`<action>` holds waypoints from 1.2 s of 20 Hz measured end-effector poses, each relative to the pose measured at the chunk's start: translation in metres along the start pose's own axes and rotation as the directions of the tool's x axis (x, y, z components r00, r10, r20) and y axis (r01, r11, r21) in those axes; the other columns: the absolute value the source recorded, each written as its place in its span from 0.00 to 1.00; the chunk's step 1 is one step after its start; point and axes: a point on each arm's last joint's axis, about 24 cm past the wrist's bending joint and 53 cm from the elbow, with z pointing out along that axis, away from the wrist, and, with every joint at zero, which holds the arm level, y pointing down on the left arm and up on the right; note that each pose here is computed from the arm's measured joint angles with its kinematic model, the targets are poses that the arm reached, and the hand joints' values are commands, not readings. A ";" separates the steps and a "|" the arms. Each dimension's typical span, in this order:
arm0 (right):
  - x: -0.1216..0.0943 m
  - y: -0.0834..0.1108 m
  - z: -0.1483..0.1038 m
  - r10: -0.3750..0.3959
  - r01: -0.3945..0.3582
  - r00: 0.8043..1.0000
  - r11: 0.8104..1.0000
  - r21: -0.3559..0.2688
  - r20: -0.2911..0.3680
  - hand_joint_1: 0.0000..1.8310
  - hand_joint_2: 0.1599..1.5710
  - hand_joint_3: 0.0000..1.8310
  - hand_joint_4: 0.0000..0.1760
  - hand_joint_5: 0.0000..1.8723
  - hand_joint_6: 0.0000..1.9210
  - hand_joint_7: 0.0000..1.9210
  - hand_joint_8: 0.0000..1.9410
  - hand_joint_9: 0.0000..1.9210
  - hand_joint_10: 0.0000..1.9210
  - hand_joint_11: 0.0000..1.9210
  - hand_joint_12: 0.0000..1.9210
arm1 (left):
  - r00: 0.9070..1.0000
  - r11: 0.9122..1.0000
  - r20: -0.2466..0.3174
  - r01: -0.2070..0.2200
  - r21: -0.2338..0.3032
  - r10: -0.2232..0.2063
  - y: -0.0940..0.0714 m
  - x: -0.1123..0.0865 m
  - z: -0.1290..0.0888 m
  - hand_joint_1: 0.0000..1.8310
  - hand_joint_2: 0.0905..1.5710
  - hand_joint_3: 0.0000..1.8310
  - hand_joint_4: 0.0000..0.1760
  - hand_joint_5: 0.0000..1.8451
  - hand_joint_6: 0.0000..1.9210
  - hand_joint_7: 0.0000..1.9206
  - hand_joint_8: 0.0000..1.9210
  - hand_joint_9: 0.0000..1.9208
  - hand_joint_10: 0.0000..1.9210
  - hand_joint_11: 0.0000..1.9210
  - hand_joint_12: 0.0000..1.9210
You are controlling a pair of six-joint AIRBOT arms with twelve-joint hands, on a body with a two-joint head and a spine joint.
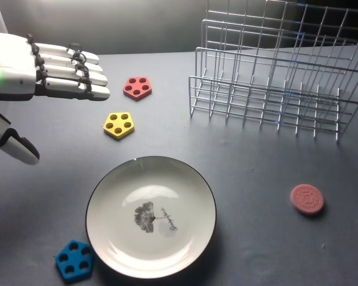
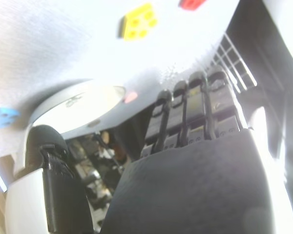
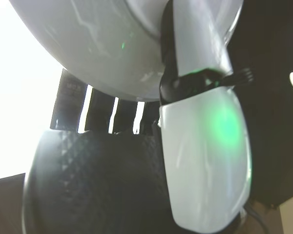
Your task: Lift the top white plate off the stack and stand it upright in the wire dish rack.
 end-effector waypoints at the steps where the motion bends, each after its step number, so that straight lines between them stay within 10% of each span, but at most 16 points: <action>1: 0.000 0.000 0.000 -0.003 0.003 1.000 1.000 0.000 0.000 0.81 0.69 0.00 0.00 0.42 0.63 0.45 0.44 0.49 0.50 0.43 0.79 | 1.000 1.000 -0.001 -0.001 -0.001 0.001 0.000 0.000 0.000 0.17 0.60 0.00 0.00 0.00 0.00 0.00 0.00 0.00 0.00 0.00 0.00; 5: -0.008 0.009 -0.002 -0.049 0.049 0.999 0.999 -0.005 0.007 0.81 0.69 0.00 0.00 0.41 0.63 0.44 0.46 0.50 0.50 0.42 0.80 | 1.000 1.000 0.001 0.000 0.000 0.000 0.000 0.000 0.001 0.20 0.60 0.00 0.00 0.00 0.00 0.00 0.00 0.00 0.00 0.00 0.00; 8: -0.031 0.026 -0.008 -0.081 0.082 0.996 0.996 -0.038 0.029 0.82 0.62 0.00 0.00 0.52 0.52 0.60 0.23 0.63 0.29 0.54 0.66 | 1.000 1.000 0.000 0.000 -0.004 0.000 0.001 0.000 0.001 0.20 0.60 0.00 0.00 0.00 0.00 0.00 0.00 0.00 0.00 0.00 0.00; 13: -0.017 0.010 -0.007 -0.097 0.097 0.995 0.995 0.016 -0.026 0.82 0.62 0.00 0.00 0.52 0.52 0.56 0.29 0.61 0.29 0.54 0.65 | 1.000 1.000 -0.002 0.002 0.006 -0.002 -0.002 0.001 0.003 0.19 0.59 0.00 0.00 0.00 0.00 0.00 0.00 0.00 0.00 0.00 0.00; 17: -0.014 0.020 -0.007 -0.143 0.143 0.989 0.990 -0.007 -0.027 0.81 0.71 0.00 0.00 0.40 0.67 0.41 0.50 0.46 0.54 0.41 0.82 | 1.000 1.000 -0.001 0.002 0.006 -0.002 -0.002 0.001 0.003 0.19 0.59 0.00 0.00 0.00 0.00 0.00 0.00 0.00 0.00 0.00 0.00; 23: -0.004 0.039 -0.008 -0.177 0.175 0.983 0.983 -0.050 -0.038 0.82 0.62 0.00 0.00 0.54 0.48 0.58 0.26 0.63 0.28 0.53 0.67 | 1.000 1.000 -0.002 0.000 0.008 0.000 -0.003 0.002 0.004 0.22 0.59 0.00 0.00 0.00 0.00 0.00 0.00 0.00 0.00 0.01 0.00; 24: -0.004 0.039 -0.008 -0.177 0.175 0.983 0.983 -0.051 -0.038 0.81 0.67 0.00 0.00 0.46 0.58 0.49 0.38 0.54 0.42 0.46 0.74 | 1.000 1.000 -0.002 0.000 0.010 0.000 -0.003 0.002 0.004 0.23 0.59 0.00 0.00 0.00 0.00 0.00 0.00 0.00 0.00 0.01 0.00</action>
